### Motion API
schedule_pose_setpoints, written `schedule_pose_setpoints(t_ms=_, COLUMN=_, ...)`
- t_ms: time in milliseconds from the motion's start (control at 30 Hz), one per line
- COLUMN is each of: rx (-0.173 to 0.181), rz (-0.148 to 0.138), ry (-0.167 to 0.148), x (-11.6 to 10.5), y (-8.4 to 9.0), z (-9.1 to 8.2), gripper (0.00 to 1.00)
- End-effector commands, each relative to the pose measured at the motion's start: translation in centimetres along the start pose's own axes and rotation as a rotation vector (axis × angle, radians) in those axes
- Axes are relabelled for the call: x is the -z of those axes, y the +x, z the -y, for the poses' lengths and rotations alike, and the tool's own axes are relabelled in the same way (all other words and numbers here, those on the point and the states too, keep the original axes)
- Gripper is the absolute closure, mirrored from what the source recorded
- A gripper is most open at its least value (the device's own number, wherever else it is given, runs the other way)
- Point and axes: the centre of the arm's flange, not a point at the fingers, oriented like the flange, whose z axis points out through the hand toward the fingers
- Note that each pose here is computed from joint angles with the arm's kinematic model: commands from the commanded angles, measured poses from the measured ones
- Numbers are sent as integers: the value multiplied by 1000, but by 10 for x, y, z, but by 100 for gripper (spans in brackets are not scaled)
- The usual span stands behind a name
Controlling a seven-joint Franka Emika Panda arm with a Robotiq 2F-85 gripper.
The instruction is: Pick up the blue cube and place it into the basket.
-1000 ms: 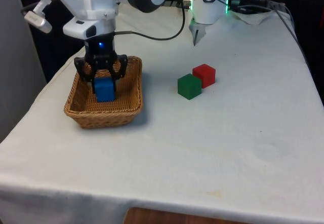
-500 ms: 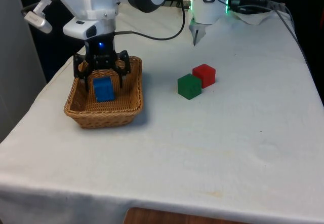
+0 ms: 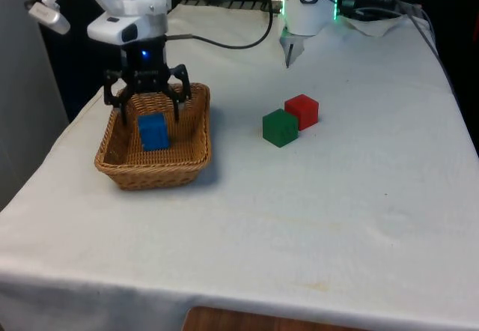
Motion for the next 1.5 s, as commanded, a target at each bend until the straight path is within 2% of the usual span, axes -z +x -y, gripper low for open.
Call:
schedule_pose_setpoints(t_ms=0, rx=-5, rz=-1, ry=1, x=6, y=0, z=-1, gripper=0)
schedule_pose_setpoints(t_ms=67, rx=-1, rz=-5, ry=3, x=7, y=1, z=-1, gripper=0)
schedule_pose_setpoints(t_ms=300, rx=-8, rz=-27, ry=9, x=35, y=7, z=1, gripper=0)
schedule_pose_setpoints(t_ms=333, rx=-7, rz=-28, ry=14, x=32, y=6, z=0, gripper=0)
schedule_pose_setpoints(t_ms=567, rx=-6, rz=-47, ry=16, x=58, y=16, z=10, gripper=0)
schedule_pose_setpoints(t_ms=600, rx=-4, rz=-50, ry=19, x=53, y=16, z=7, gripper=0)
schedule_pose_setpoints(t_ms=733, rx=-3, rz=-58, ry=22, x=72, y=24, z=17, gripper=0)
schedule_pose_setpoints(t_ms=867, rx=-1, rz=-59, ry=22, x=82, y=31, z=23, gripper=0)
schedule_pose_setpoints(t_ms=900, rx=1, rz=-67, ry=30, x=79, y=30, z=20, gripper=0)
schedule_pose_setpoints(t_ms=933, rx=1, rz=-57, ry=20, x=86, y=35, z=27, gripper=0)
schedule_pose_setpoints(t_ms=1133, rx=10, rz=-39, ry=5, x=101, y=47, z=40, gripper=0)
schedule_pose_setpoints(t_ms=1167, rx=9, rz=-51, ry=13, x=98, y=46, z=36, gripper=0)
schedule_pose_setpoints(t_ms=1200, rx=10, rz=-39, ry=5, x=101, y=47, z=40, gripper=0)
schedule_pose_setpoints(t_ms=1433, rx=21, rz=-24, ry=-14, x=110, y=65, z=58, gripper=0)
schedule_pose_setpoints(t_ms=1467, rx=22, rz=-34, ry=-8, x=109, y=64, z=57, gripper=0)
